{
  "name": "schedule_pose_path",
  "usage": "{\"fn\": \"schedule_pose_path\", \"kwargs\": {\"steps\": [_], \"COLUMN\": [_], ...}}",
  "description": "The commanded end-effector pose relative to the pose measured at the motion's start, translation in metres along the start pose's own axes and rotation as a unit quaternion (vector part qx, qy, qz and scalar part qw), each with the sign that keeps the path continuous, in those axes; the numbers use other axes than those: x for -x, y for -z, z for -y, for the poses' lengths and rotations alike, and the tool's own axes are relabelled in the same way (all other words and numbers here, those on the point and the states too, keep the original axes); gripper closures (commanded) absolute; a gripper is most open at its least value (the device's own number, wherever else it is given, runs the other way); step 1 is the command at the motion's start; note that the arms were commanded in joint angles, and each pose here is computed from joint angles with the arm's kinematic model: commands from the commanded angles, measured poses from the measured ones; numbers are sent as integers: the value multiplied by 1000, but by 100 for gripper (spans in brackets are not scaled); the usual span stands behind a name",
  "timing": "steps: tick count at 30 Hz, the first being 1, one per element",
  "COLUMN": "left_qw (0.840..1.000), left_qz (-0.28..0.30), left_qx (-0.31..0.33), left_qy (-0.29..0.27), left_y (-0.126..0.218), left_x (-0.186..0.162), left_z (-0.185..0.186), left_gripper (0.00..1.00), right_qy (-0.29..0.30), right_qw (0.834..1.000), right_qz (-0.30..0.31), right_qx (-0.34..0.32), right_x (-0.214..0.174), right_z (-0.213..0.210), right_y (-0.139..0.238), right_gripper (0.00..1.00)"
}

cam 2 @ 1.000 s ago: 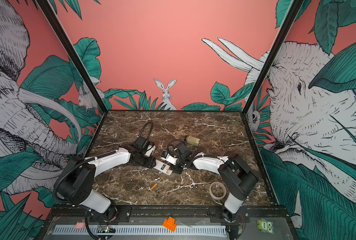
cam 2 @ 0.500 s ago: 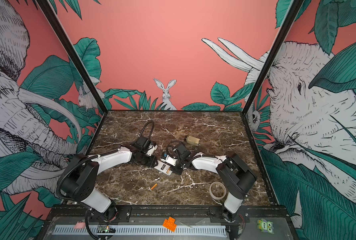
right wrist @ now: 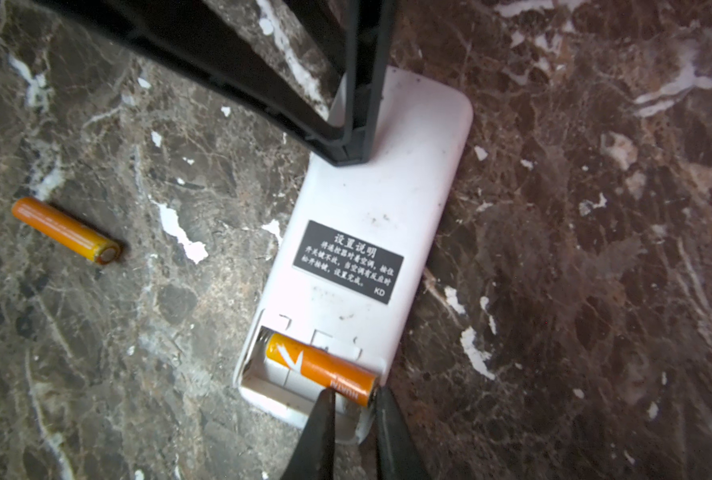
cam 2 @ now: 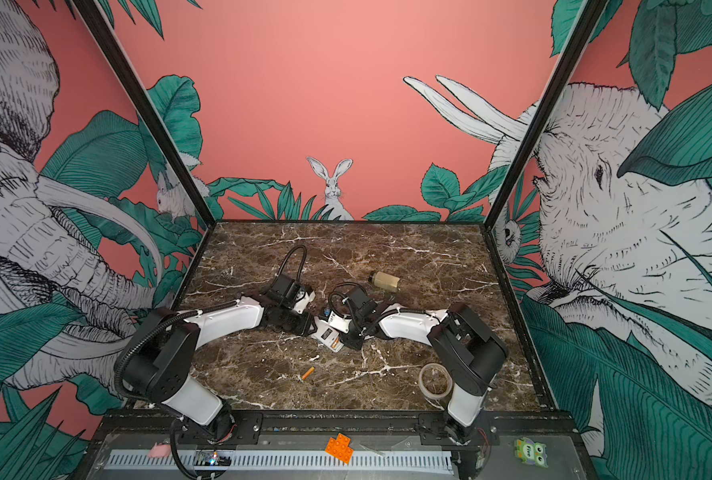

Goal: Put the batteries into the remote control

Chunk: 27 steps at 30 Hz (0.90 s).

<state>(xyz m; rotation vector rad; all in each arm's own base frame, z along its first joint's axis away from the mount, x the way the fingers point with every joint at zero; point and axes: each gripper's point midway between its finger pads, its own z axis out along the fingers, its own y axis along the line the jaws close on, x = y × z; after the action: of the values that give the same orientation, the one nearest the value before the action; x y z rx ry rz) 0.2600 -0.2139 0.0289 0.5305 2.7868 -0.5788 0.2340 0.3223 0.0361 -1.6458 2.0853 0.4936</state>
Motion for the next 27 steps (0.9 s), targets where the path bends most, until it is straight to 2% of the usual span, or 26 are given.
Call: {"fn": "schedule_pose_path", "kwargs": {"steps": [1, 27], "left_qw": [1000, 1000], "left_qz": [-14, -14], "left_qx": [2, 3], "left_qy": [11, 16], "left_y": [-3, -3], "left_x": [-14, -16], "left_z": [-4, -5], "left_gripper": [54, 56], "right_qy": [18, 68], "right_qw": [1000, 993], "right_qz": [-17, -98], "right_qx": [5, 3], "right_x": [-4, -33], "right_z": [-6, -19], "right_y": [-7, -22], "right_gripper": [83, 87]}}
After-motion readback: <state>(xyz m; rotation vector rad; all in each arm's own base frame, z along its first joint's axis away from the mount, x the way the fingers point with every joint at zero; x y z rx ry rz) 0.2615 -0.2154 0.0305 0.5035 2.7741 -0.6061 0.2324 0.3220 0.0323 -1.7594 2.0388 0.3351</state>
